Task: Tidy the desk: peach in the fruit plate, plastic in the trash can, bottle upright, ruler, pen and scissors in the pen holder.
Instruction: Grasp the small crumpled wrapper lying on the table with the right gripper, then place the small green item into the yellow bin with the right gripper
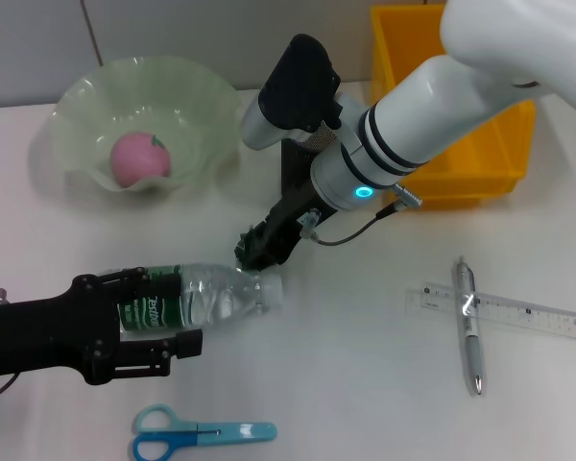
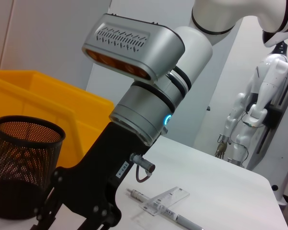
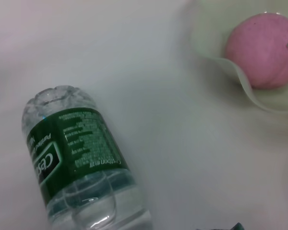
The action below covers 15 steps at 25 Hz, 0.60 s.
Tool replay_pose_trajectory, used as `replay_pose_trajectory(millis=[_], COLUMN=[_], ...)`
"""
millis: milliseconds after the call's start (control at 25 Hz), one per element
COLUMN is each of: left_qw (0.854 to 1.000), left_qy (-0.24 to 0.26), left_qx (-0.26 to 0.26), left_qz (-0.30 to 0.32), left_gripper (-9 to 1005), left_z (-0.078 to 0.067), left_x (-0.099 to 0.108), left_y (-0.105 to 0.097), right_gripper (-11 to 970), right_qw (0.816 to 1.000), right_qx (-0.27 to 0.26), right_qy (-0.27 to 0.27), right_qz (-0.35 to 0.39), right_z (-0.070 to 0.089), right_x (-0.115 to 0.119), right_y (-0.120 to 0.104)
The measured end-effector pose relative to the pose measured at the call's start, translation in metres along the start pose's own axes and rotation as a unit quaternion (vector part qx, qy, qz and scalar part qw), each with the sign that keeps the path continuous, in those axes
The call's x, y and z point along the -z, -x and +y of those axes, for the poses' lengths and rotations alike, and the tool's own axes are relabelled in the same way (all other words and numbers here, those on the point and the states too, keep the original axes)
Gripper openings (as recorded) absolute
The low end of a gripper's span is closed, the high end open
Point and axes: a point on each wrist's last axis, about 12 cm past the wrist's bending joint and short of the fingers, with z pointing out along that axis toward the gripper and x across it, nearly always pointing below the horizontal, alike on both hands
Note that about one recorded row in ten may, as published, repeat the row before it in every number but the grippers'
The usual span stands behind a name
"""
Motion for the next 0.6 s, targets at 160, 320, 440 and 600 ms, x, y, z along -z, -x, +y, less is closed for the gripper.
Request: replay_pose_trajectory(millis=[160, 320, 440, 600], left_qw=[1.000, 1.000, 1.000, 1.000], left_qy=[-0.001, -0.001, -0.002, -0.002], left_qx=[0.001, 0.000, 0.000, 0.001], left_qz=[0.000, -0.001, -0.002, -0.003], left_gripper=[832, 831, 831, 831], left_z=[-0.0002, -0.0002, 0.0000, 0.0001], left_x=[-0.0001, -0.0004, -0.0009, -0.0011], left_y=[0.0000, 0.0003, 0.0010, 0.0014], right_gripper=[450, 350, 275, 129], right_qw=[1.000, 1.000, 1.000, 1.000], right_qx=[0.000, -0.001, 0.000, 0.002], right_qy=[0.000, 0.000, 0.000, 0.002], right_qz=[0.000, -0.001, -0.002, -0.006], right_z=[0.0000, -0.0001, -0.0001, 0.0006], right_x=[0.0000, -0.0001, 0.0001, 0.0013], right_y=[0.0000, -0.0020, -0.0022, -0.0007])
